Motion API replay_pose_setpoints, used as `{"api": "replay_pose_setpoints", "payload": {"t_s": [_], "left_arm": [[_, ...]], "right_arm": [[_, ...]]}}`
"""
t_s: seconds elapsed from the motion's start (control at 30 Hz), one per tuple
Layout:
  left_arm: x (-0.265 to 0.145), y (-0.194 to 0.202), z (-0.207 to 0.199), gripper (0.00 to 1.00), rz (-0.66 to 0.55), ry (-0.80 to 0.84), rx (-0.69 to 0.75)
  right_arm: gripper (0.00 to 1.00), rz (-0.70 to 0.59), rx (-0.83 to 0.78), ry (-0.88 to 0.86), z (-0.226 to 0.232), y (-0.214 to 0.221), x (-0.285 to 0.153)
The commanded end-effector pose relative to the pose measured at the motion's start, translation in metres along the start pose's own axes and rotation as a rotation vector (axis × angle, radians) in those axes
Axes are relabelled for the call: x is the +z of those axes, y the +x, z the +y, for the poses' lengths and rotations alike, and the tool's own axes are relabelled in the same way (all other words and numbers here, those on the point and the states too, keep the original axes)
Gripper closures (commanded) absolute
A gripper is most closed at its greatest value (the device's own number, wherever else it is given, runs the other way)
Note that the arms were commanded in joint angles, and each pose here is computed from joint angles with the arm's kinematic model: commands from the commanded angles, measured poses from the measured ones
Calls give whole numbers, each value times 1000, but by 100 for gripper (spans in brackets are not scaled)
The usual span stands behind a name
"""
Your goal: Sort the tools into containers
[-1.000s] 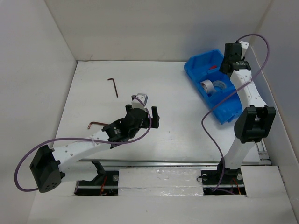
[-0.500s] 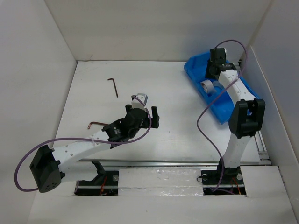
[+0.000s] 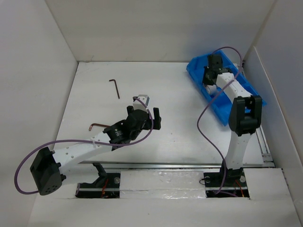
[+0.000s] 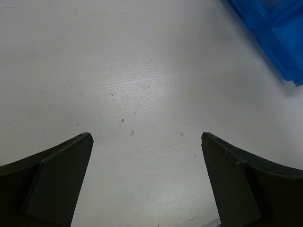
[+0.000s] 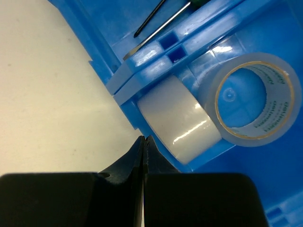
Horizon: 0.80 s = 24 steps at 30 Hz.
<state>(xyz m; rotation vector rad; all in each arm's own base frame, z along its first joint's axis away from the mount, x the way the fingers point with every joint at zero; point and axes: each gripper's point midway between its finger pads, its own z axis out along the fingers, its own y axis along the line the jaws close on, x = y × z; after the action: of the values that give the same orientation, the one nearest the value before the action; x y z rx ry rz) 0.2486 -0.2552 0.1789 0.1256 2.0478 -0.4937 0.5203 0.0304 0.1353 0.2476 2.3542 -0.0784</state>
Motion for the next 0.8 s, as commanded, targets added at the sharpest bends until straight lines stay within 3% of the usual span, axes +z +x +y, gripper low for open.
{"api": "replay_pose_setpoints", "payload": {"t_s": [0.0,0.2,0.77], "left_arm": [[-3,-10,-1,1,-36,-1,-21],[-1,-9,0,1,-33,-10,-17],[3,-8,3,1,-35,-32,-14]], "right_arm": [[100,4,19,25,-4,3,22],[100,32,52,84,-20,14,40],[100,-97,113,59,-27,-29,24]]}}
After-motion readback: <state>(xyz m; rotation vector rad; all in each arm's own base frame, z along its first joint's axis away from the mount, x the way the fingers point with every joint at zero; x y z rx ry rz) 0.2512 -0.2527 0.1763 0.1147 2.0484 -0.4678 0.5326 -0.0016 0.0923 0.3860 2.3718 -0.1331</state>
